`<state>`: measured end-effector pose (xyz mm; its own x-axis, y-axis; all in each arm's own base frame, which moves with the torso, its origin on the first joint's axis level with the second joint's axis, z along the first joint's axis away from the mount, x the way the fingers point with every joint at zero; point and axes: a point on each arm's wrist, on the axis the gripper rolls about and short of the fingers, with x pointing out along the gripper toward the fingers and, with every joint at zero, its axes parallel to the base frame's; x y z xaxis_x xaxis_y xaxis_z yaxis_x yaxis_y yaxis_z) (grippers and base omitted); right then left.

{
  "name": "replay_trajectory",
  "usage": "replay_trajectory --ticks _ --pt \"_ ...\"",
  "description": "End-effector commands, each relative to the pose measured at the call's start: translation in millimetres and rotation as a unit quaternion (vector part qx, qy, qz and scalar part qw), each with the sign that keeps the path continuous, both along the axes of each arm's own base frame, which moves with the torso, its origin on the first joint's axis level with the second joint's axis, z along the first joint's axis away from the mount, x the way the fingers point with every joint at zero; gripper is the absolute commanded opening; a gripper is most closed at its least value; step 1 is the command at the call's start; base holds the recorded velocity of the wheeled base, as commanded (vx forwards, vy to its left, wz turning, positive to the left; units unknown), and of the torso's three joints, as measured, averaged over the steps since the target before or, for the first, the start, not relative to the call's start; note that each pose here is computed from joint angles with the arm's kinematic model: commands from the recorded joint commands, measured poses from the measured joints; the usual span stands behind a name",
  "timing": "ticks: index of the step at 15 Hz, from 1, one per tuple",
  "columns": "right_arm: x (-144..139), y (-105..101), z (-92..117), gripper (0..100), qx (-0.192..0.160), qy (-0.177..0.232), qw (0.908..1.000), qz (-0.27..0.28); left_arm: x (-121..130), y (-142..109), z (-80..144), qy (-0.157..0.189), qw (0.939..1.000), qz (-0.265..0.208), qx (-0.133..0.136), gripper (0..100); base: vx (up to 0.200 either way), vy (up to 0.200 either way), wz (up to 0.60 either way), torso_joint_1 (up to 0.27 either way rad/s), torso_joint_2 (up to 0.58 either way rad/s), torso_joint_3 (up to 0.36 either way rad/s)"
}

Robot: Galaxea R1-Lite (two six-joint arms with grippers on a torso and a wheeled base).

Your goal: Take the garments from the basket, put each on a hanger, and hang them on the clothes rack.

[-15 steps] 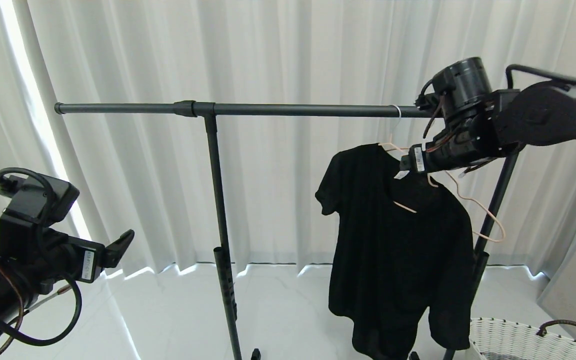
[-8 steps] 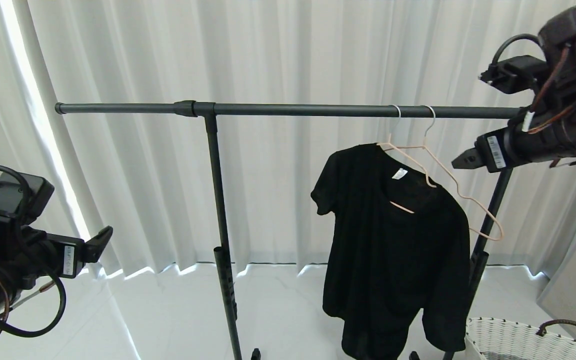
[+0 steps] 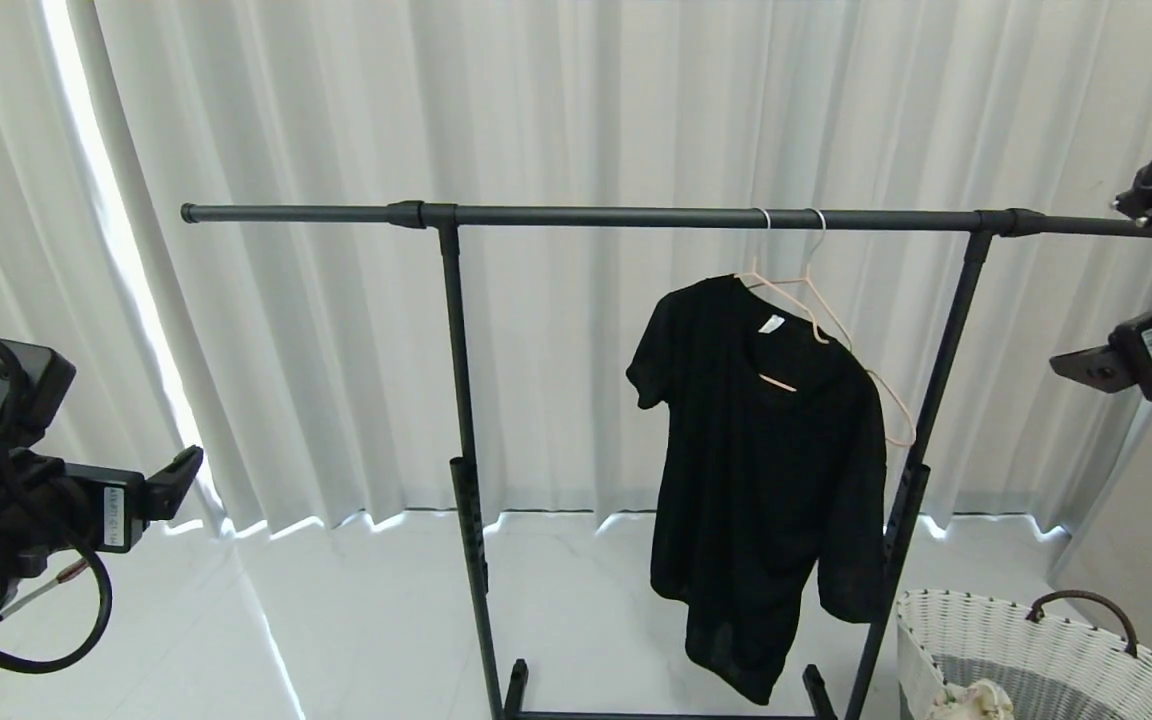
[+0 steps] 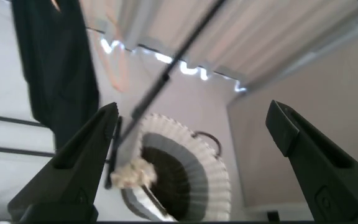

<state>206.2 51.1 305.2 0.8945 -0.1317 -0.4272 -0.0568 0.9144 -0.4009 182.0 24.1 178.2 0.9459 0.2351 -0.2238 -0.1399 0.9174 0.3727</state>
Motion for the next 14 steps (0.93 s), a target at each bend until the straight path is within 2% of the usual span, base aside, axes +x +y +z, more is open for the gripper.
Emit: replay_trajectory --ticks 1,4,7,14 --pt "-15.4 -7.1 1.5 100 0.000 -0.010 0.9999 -0.005 -1.1 2.7 0.9 -0.002 1.0000 0.009 0.001 100 0.000 0.000 0.00 0.000 0.00 0.000" --pt "-25.1 -9.9 -3.8 100 -0.012 -0.005 0.9999 -0.004 -10.2 12.9 7.4 -0.021 0.9990 0.040 0.003 100 0.000 0.000 0.00 0.000 0.00 0.000" --pt "-35.2 -12.7 -7.6 100 -0.012 -0.004 0.9999 -0.005 -17.7 12.3 13.1 -0.039 0.9989 0.026 0.002 100 0.000 0.000 0.00 0.000 0.00 0.000" --pt "-50.8 -19.8 -13.7 100 -0.012 -0.005 0.9998 -0.013 -21.4 10.9 13.8 -0.043 0.9989 0.016 0.002 100 0.000 -0.200 0.00 0.002 0.00 0.002"
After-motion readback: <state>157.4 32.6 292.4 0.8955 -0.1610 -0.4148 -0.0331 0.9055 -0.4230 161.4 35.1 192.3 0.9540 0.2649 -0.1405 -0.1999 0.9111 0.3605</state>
